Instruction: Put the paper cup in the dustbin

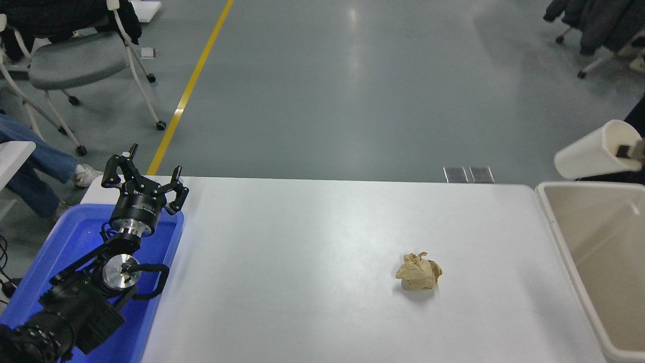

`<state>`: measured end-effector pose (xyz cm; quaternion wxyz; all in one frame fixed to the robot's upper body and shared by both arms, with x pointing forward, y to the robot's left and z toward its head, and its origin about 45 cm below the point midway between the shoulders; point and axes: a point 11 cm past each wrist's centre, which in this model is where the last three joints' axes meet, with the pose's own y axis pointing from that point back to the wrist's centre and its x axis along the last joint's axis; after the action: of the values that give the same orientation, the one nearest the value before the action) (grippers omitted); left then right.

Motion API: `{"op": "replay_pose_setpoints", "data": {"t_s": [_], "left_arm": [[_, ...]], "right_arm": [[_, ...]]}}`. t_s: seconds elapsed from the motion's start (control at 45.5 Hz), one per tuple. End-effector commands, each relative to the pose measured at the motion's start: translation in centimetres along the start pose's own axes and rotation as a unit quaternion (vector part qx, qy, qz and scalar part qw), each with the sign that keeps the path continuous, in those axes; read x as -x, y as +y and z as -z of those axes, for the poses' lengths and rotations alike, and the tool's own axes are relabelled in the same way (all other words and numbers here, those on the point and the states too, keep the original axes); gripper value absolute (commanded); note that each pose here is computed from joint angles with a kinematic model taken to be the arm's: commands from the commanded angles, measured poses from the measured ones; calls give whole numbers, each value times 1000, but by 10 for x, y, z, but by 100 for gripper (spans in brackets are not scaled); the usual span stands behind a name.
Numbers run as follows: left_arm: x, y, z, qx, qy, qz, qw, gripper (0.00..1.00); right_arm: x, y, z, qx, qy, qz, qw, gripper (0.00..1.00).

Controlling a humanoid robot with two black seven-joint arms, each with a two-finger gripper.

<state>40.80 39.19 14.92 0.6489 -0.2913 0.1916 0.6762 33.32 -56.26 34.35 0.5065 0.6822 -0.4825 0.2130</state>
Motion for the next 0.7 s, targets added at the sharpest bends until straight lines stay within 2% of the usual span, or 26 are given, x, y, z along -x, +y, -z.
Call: {"op": "replay_pose_setpoints", "data": {"t_s": [0.0, 0.198, 0.44, 0.681], "left_arm": [[0, 0, 0, 0, 0, 0, 1000, 100], [0, 0, 0, 0, 0, 0, 1000, 100], [0, 0, 0, 0, 0, 0, 1000, 100], [0, 0, 0, 0, 0, 0, 1000, 100]], "right_arm": [[7, 41, -87, 103, -115, -98, 983, 0], [40, 46, -127, 163, -186, -150, 957, 0], [105, 40, -161, 224, -264, -173, 922, 0], [143, 31, -196, 267, -282, -199, 900, 0]]}}
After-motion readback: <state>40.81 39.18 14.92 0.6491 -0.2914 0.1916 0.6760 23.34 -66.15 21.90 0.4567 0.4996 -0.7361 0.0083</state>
